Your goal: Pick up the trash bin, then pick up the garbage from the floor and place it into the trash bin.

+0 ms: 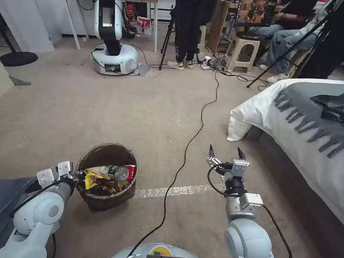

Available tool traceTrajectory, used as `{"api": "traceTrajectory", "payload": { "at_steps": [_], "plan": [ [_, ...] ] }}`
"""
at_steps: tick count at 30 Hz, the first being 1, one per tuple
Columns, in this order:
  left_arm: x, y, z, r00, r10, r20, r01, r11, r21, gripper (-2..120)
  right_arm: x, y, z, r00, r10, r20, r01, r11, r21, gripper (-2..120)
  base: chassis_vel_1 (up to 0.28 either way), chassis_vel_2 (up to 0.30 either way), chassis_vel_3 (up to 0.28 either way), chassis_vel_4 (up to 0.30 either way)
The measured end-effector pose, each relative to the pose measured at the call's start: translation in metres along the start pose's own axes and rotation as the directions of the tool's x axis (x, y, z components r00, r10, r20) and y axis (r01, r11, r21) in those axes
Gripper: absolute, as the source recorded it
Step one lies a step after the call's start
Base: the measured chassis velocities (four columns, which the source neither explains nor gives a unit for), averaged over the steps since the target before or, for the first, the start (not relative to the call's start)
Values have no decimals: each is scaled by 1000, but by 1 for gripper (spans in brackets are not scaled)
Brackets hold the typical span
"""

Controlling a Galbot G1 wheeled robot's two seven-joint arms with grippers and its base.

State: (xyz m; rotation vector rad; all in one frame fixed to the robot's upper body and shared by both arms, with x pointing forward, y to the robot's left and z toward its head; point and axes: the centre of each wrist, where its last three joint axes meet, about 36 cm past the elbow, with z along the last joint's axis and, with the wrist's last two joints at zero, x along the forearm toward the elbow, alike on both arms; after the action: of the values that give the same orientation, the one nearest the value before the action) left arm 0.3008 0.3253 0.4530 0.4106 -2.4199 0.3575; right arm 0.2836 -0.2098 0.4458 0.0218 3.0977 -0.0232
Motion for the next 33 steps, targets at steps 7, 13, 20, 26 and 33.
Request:
{"api": "traceTrajectory", "payload": {
  "at_steps": [7,13,20,26,33],
  "plan": [
    [-5,3,1,1000,-15,-7,15,1000,-5,2,-1,-1,1,1000,0,-2,0,1000,3,100,0,0,0,0],
    [-6,3,0,1000,-8,-6,8,1000,-6,5,-2,-1,0,1000,0,-3,0,1000,4,100,0,0,0,0],
    [-6,3,-1,1000,-2,-1,2,1000,-9,31,-3,-1,0,1000,-1,-2,1,1000,4,100,0,0,0,0],
    [-6,3,-2,1000,-4,3,4,1000,-13,50,-3,-1,0,1000,0,-3,0,1000,4,100,0,0,0,0],
    [-2,2,-6,1000,-3,22,3,1000,-25,77,-3,-2,-1,1000,0,-3,0,1000,3,100,0,0,0,0]
  ]
}}
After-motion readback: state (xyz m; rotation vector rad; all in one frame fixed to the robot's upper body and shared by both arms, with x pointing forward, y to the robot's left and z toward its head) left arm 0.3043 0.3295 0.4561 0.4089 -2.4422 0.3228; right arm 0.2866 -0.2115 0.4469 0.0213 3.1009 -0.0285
